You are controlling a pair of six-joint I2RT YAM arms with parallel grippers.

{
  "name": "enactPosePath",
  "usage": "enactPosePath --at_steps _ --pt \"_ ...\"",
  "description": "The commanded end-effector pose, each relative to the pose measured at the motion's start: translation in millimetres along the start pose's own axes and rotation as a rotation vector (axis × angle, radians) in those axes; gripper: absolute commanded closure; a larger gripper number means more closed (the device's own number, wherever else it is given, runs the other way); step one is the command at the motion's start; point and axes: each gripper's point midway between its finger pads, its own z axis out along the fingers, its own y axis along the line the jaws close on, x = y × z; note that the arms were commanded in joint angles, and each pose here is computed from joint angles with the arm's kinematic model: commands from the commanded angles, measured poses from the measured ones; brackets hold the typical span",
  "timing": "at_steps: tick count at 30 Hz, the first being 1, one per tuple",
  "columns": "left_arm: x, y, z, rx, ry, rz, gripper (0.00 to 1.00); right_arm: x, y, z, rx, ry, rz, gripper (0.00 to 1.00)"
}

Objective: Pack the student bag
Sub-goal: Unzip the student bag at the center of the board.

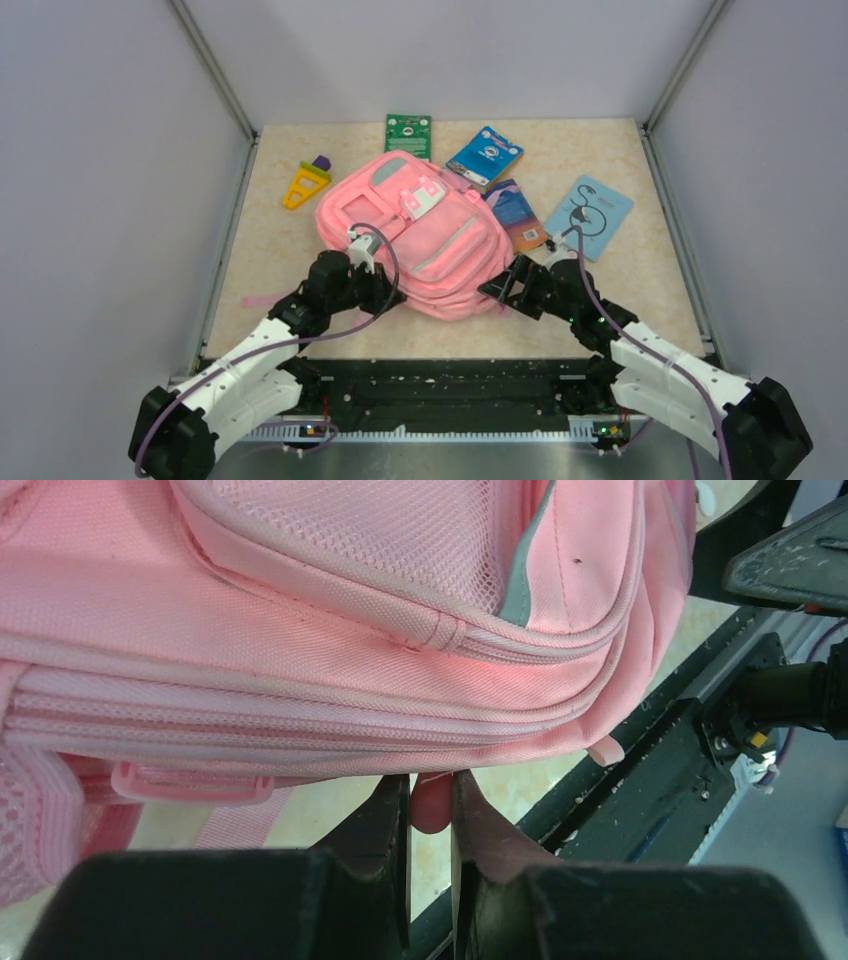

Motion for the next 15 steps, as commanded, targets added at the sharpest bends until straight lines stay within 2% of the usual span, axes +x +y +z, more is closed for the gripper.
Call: enactPosePath --at_steps 1,9,15 --pt "-44 -39 -3 0.172 -0.139 0.103 1.0 7 31 9 -0.086 -0.031 0.048 0.01" --pt "-46 -50 -8 0.223 -0.147 0.111 1.0 21 45 36 -0.078 0.022 0.033 0.01" --pt "-41 -52 -12 0.242 -0.156 0.097 1.0 8 47 46 -0.074 -0.049 0.047 0.01"
